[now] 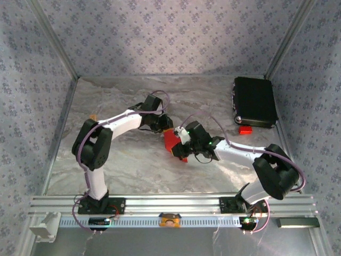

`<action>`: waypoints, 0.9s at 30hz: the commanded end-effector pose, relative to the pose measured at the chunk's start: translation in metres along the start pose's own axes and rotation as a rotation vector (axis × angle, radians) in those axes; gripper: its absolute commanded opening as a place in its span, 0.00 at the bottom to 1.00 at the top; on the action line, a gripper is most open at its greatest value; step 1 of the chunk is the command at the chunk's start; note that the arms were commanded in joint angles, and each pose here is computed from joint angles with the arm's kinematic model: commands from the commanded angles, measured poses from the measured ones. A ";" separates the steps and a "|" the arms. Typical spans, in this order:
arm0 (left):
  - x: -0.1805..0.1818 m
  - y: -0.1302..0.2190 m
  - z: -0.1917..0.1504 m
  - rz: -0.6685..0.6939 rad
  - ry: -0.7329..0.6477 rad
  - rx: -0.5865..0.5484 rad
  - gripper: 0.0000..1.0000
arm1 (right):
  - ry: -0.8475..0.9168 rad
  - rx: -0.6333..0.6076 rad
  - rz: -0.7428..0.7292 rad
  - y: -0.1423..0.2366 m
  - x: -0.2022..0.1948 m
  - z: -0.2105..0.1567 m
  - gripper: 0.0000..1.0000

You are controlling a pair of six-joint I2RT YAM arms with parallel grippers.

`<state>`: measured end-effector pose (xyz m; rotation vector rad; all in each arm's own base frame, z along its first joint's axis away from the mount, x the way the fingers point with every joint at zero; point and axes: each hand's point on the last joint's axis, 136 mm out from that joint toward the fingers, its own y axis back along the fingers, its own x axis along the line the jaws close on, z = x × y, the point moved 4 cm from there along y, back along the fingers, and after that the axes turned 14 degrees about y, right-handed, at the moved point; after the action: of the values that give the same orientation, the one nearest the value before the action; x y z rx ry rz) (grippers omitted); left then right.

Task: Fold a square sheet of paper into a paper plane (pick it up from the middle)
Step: Third fold the triangle at the center of the table.

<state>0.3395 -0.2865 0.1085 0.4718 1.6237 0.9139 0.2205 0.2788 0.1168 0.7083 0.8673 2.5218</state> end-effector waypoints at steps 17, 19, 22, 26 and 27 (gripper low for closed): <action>0.040 -0.054 -0.016 0.147 -0.031 0.181 0.24 | 0.029 -0.006 0.023 -0.016 -0.001 -0.001 0.00; 0.045 -0.056 -0.018 0.171 -0.032 0.187 0.23 | 0.026 -0.001 0.022 -0.018 -0.004 -0.002 0.00; 0.049 -0.058 -0.019 0.196 -0.041 0.185 0.23 | 0.019 0.006 0.009 -0.019 -0.010 -0.005 0.00; 0.051 -0.059 -0.019 0.206 -0.043 0.181 0.22 | 0.011 0.010 -0.029 -0.017 -0.022 -0.007 0.00; 0.051 -0.059 -0.019 0.208 -0.042 0.179 0.22 | 0.005 0.007 -0.034 -0.016 -0.025 -0.007 0.00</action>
<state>0.3313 -0.3012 0.0564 0.6740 1.6329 0.8459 0.2325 0.2809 0.0959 0.7142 0.8811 2.5074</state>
